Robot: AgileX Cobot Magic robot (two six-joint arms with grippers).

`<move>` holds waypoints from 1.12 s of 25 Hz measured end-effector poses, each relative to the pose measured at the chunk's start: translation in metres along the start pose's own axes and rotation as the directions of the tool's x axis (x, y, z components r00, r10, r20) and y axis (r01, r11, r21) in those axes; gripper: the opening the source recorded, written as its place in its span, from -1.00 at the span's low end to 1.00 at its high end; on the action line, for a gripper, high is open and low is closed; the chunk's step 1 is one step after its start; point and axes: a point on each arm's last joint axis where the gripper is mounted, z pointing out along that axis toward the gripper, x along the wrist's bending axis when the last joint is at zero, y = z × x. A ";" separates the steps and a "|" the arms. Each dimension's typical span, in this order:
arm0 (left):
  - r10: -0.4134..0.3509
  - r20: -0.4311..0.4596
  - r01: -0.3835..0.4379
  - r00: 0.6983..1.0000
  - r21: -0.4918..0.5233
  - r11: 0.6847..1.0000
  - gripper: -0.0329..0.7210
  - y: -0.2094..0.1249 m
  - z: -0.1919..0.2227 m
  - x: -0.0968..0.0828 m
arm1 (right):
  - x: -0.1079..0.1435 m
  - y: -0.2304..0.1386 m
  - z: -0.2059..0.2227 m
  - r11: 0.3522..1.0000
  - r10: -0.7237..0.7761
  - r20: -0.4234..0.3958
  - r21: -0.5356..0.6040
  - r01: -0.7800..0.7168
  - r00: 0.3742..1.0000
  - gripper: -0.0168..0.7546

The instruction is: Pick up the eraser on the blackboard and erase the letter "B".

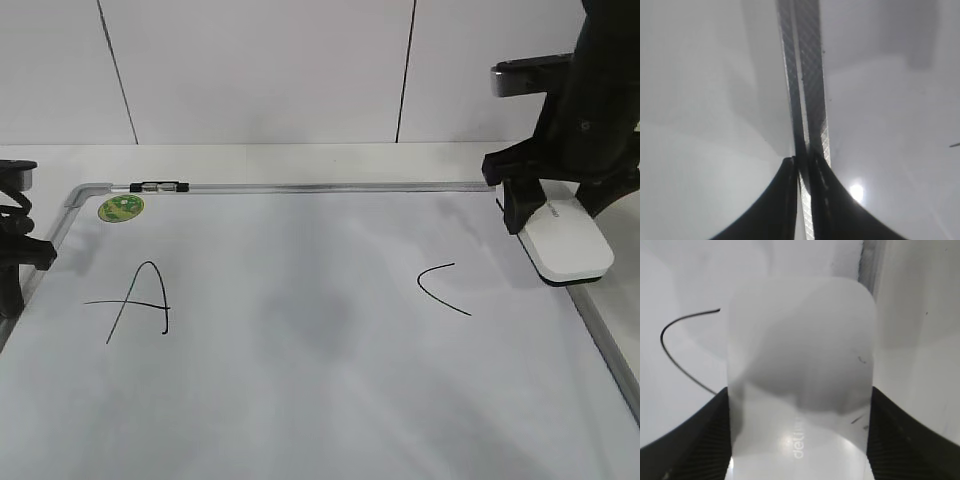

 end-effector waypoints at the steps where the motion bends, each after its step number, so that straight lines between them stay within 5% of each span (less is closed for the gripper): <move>1: -0.001 0.001 0.001 1.000 0.000 1.000 -0.81 0.000 0.000 0.000 | -0.005 0.001 0.001 1.000 0.014 -0.001 -0.009 -0.014 1.000 0.46; 6: -0.001 0.002 0.001 1.000 0.002 1.000 -0.81 0.000 0.000 0.000 | -0.038 0.006 0.005 0.994 0.108 -0.027 -0.030 -0.109 0.994 0.46; 13: -0.001 0.002 0.001 1.000 0.004 1.000 -0.81 0.000 0.000 0.000 | -0.051 0.009 0.022 0.999 0.051 -0.200 -0.007 -0.053 0.978 0.46; 28: -0.002 0.003 0.002 1.000 0.004 1.000 -0.81 0.000 0.000 0.000 | -0.050 0.013 0.057 0.997 0.054 -0.182 0.064 -0.043 0.982 0.46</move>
